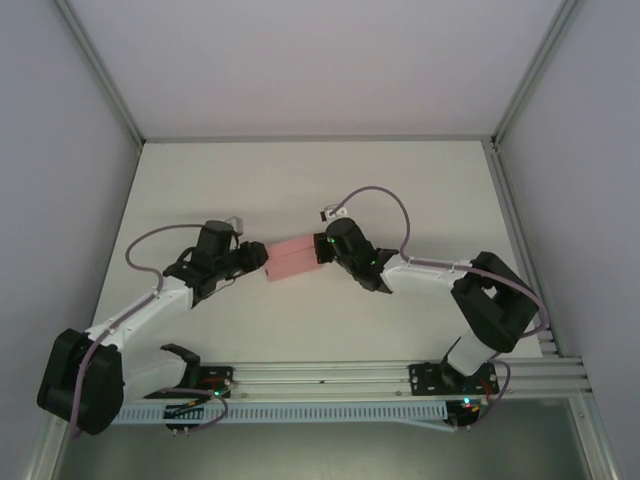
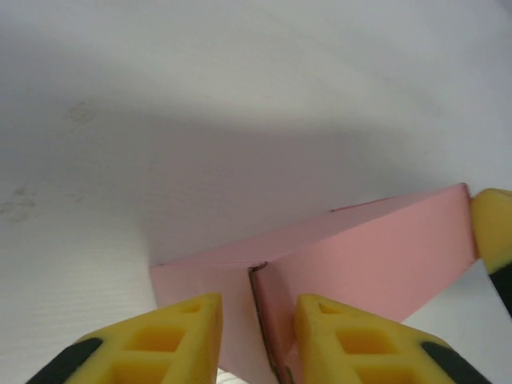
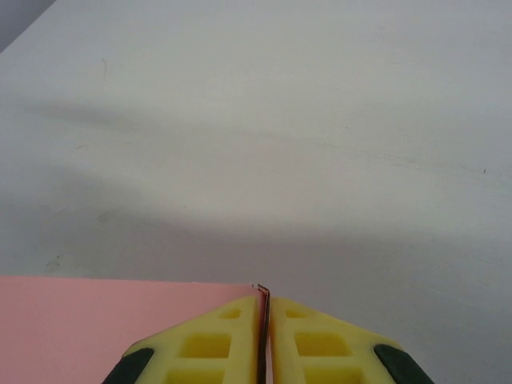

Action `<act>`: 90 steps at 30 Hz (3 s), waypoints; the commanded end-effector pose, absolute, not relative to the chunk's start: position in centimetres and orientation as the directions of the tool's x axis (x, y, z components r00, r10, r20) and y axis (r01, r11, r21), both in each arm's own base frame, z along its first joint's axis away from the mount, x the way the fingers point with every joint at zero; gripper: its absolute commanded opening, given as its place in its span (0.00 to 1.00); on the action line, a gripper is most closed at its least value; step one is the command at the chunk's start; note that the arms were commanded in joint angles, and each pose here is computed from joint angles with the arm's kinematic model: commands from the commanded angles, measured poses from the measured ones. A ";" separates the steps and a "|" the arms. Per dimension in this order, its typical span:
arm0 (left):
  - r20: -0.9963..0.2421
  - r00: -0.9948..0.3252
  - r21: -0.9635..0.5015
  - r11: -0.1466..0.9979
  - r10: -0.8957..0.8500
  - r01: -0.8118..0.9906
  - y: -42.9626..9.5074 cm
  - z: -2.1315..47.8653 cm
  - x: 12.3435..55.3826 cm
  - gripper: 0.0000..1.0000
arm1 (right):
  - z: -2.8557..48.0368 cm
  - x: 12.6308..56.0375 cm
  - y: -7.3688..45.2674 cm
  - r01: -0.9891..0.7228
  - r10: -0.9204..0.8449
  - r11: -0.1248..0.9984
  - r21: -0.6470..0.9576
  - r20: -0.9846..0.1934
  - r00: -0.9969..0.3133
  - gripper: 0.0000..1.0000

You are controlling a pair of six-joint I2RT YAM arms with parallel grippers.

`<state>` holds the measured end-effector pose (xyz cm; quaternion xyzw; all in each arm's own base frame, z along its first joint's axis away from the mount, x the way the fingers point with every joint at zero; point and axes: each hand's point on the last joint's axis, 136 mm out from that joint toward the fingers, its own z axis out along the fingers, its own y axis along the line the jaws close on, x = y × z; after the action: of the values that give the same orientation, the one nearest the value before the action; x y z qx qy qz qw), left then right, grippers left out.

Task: Assemble paper box

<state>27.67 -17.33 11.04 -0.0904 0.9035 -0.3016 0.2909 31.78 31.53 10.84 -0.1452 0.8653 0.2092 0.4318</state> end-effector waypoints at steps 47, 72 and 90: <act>-0.739 -0.628 -0.216 0.969 -0.245 -0.124 -9.5 21.3 31.6 1.00 | 16.4 28.1 34.7 -0.928 -0.638 0.354 -0.113 -0.755 -0.151 1.00; -0.733 -0.597 -0.202 0.942 -0.326 -0.267 -3.4 19.7 29.9 1.00 | 9.1 31.8 37.1 -0.965 -0.930 0.001 -0.262 -0.355 0.096 0.60; -0.737 -0.595 -0.175 0.941 -0.320 -0.290 -2.8 19.3 29.8 1.00 | 7.2 30.9 28.9 -0.610 -0.993 -0.046 -0.791 -0.033 0.117 0.43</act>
<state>30.29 -3.64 20.00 -0.1721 0.8889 -0.0421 0.4225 30.34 32.45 8.48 -0.6753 0.6065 -0.1989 0.3697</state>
